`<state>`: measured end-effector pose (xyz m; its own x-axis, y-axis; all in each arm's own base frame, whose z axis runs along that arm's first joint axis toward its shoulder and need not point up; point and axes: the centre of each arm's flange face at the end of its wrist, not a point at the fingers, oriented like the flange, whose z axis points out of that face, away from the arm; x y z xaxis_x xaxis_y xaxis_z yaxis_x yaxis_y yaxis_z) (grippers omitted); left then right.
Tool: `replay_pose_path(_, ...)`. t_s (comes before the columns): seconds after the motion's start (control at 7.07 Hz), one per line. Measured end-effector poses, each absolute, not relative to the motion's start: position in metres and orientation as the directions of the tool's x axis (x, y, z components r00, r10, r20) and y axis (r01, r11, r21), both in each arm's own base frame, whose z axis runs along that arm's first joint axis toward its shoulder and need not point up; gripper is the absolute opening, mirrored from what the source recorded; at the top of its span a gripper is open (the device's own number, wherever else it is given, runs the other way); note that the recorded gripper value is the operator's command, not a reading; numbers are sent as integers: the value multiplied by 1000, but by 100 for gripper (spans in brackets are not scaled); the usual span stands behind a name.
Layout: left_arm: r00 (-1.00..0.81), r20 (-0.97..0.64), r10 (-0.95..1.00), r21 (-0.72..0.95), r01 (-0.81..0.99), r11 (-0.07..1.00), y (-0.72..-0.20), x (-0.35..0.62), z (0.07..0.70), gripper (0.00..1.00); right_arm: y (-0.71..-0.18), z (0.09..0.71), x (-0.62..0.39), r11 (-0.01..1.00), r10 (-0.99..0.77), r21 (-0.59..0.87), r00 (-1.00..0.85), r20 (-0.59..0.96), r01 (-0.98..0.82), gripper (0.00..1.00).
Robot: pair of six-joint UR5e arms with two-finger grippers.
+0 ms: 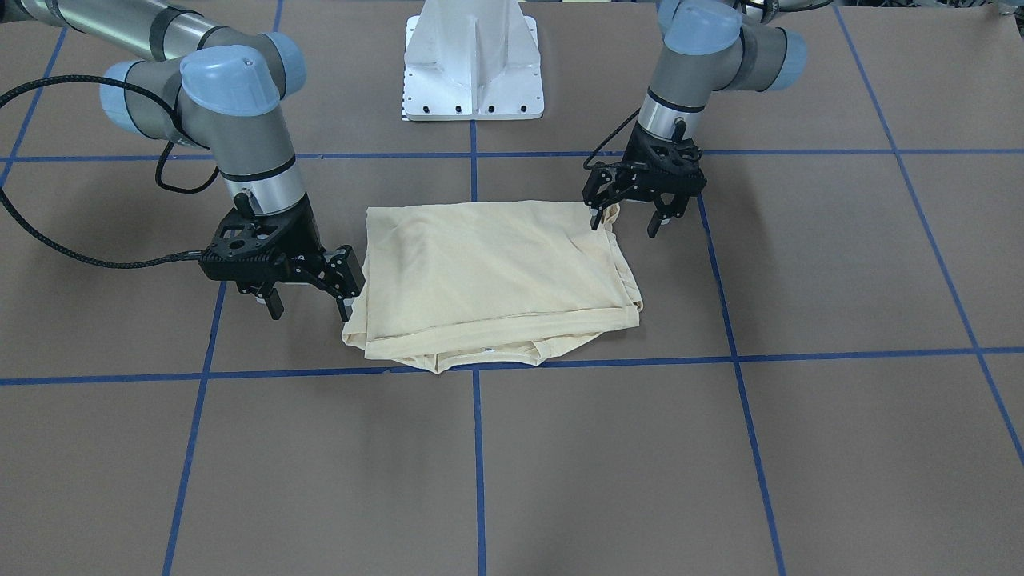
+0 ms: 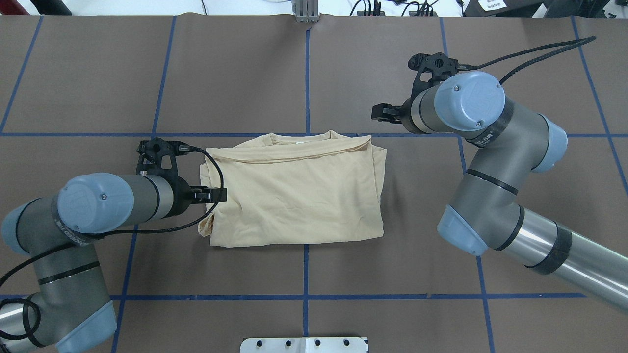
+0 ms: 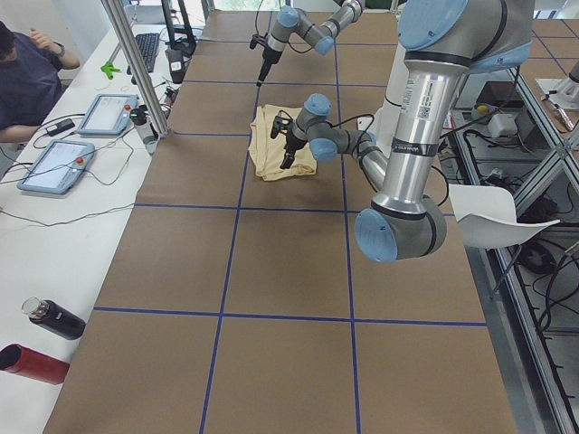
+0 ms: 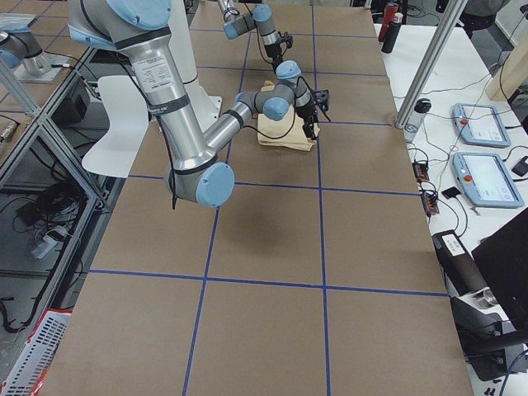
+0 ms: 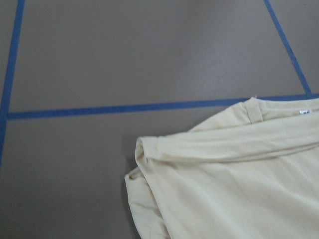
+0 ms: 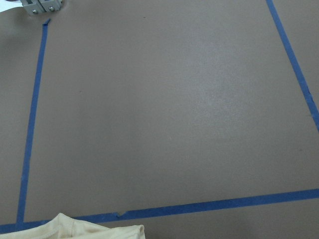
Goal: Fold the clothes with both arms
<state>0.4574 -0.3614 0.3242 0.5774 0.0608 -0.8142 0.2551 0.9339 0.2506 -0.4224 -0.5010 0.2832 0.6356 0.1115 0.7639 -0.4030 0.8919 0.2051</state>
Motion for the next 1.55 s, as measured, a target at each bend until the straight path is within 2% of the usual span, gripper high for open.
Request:
replay_pose_path(0.14,577,-816,34,224,263,938,-349,471,329,63,-501,283,-423,892,111,206,636,763,-402,100)
replay_pose_path(0.57,587,-809,24,207,247,946,-333,493,342,58,-500,284,-423,892,112,206,637,763,-403,100)
replay_pose_path(0.71,589,-808,28,207,238,949,-328,497,343,53,-500,284,-424,891,112,206,637,763,-404,100)
replay_pose_path(0.99,586,-810,38,207,224,952,-320,502,342,0,-500,284,-424,890,113,206,637,763,-406,100)
replay_pose_path(1.55,598,-799,59,227,211,951,-321,501,344,0,-498,286,-428,892,114,205,639,760,-403,100)
